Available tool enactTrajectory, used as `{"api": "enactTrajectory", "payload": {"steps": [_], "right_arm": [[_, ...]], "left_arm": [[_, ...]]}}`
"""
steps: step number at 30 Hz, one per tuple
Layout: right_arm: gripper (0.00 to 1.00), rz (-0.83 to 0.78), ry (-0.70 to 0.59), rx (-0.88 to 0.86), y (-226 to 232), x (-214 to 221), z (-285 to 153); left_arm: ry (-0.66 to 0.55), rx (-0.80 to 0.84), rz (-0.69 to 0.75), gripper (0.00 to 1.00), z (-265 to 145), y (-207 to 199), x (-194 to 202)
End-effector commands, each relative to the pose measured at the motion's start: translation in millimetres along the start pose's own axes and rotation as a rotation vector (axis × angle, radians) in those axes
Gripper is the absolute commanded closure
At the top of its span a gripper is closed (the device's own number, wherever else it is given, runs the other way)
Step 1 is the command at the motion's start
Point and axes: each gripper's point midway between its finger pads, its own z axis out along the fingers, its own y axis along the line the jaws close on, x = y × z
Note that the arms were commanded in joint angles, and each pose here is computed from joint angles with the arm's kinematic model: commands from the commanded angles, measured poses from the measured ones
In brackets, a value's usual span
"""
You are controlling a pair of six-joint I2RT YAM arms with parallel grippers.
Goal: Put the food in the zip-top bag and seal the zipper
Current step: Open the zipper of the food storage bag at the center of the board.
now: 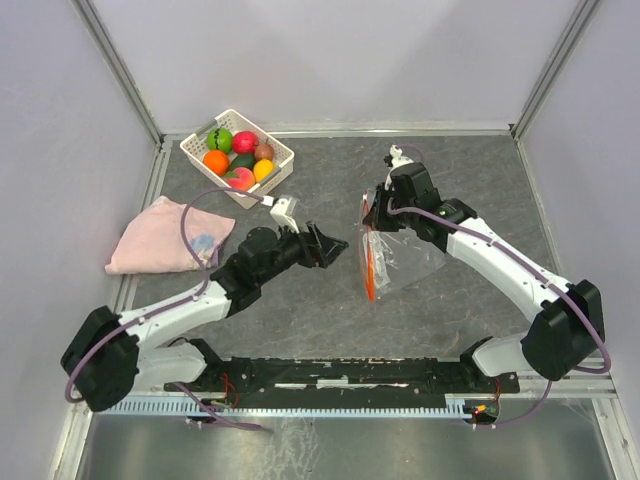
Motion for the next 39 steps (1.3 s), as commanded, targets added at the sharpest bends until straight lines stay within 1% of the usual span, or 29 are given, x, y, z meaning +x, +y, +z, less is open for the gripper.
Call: {"api": "enactTrajectory", "payload": {"steps": [1,3,10,19,24,27,31,34,36,37,39], "right_arm": [[0.98,0.021,-0.066,-0.090,26.6,-20.7,-5.1],[0.98,0.019,-0.057,-0.096,28.5,-19.0,-3.5],[0.98,0.017,-0.035,-0.093,29.0,-13.7,-1.8],[0.98,0.021,-0.027,-0.095,31.0,-10.5,-1.1],[0.98,0.018,-0.015,-0.087,29.3,-7.0,5.0],[0.98,0.020,-0.006,-0.082,28.2,-3.5,9.8],[0.96,0.000,-0.006,-0.058,23.0,-0.8,13.3],[0.91,-0.020,-0.010,-0.026,16.0,0.2,11.2],[0.87,-0.033,-0.019,-0.014,13.6,-0.5,7.5],[0.82,-0.042,-0.022,-0.011,13.8,-0.1,5.9],[0.76,-0.065,-0.038,-0.018,16.4,-1.4,1.3]], "left_arm": [[-0.090,0.057,0.009,0.20,20.8,-26.4,-18.6],[-0.081,0.046,0.020,0.23,27.8,-24.7,-11.1],[-0.049,0.025,0.037,0.28,48.2,-18.3,12.9],[-0.026,-0.048,0.061,0.44,62.5,3.1,33.3],[-0.002,-0.037,0.058,0.49,71.2,2.8,46.6],[0.009,-0.032,0.055,0.59,75.6,1.4,51.8],[-0.002,-0.034,0.051,0.79,74.6,-0.3,49.6],[-0.014,-0.048,0.040,0.95,70.6,0.3,45.4],[-0.019,-0.056,0.025,0.97,67.7,-0.8,41.2],[-0.019,-0.062,0.015,0.97,66.4,-1.2,40.0],[-0.020,-0.085,-0.007,0.97,63.9,-0.3,36.6]]}}
